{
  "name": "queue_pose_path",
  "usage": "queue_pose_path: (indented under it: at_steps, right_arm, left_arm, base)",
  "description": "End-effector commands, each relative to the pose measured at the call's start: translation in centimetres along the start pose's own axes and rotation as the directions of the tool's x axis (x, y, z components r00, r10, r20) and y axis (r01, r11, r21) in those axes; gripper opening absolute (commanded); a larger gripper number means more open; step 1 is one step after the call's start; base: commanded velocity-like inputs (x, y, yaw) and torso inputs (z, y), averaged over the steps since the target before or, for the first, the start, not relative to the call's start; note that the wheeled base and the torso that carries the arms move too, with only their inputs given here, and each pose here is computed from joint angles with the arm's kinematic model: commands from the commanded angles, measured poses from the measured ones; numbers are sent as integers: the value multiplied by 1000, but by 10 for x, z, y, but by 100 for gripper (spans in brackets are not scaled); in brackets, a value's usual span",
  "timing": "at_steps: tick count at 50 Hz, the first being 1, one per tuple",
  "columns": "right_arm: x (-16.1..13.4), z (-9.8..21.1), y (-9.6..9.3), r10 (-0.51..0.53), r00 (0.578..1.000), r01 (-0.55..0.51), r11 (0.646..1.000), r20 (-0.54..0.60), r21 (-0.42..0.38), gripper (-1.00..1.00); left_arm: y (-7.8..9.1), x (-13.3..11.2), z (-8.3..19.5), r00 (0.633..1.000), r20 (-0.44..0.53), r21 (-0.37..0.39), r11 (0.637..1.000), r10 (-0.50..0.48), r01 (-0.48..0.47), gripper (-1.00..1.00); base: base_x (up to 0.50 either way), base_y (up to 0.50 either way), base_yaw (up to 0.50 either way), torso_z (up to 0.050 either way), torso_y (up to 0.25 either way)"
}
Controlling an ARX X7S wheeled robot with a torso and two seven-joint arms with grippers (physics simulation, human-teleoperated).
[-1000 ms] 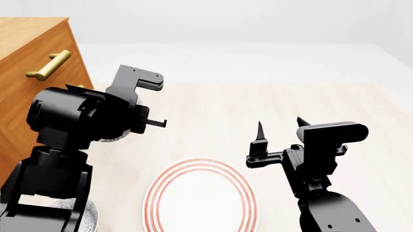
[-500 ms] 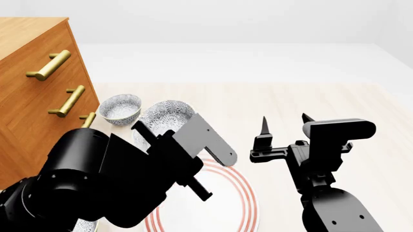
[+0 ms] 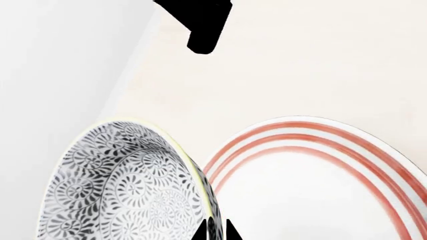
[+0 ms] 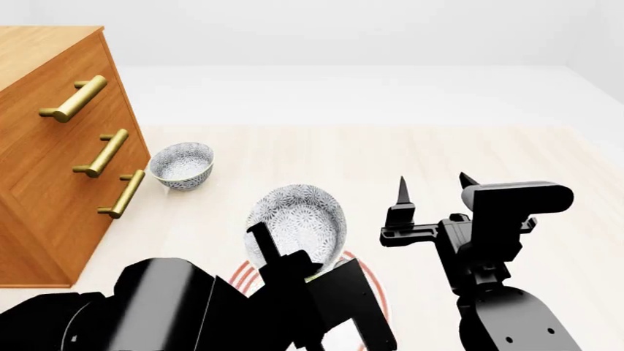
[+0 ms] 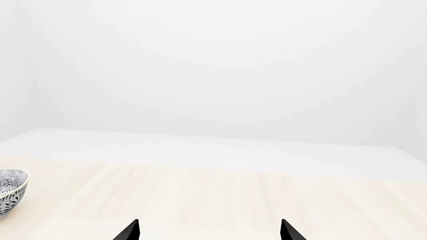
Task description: Put the bowl in the middle on the plate.
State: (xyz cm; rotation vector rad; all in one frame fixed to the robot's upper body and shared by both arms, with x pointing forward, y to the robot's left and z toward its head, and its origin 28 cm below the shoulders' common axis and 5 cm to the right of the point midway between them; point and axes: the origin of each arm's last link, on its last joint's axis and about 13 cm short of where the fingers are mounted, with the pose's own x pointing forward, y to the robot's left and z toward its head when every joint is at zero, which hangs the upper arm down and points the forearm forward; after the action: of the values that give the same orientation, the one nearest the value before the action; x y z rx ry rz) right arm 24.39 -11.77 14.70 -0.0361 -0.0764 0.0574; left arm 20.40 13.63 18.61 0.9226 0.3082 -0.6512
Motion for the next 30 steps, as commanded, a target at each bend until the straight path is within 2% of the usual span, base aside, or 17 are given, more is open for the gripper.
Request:
queue_pose_path:
  at_steps: [1,16,30]
  right_arm:
    - [-2,1,-1,-5,1000,5,1000,3,4,100]
    - [-4,-1,-1,-5,1000,5,1000,3,8,100]
    - [-5,-2,-1,-5,1000,5,1000,3,11,100]
  left_arm:
    - [-8,7,-2,1000,-17,62,998,-25,26,-100]
    - [-28,20,-15,995,-70,88,993,-77,83,-100]
    - [-35,33,-24,985,-123,71,989,-120,129,-100]
  base:
    - [0,0,0,0,0]
    - [0,0,0,0,1]
    - [0,0,0,0,1]
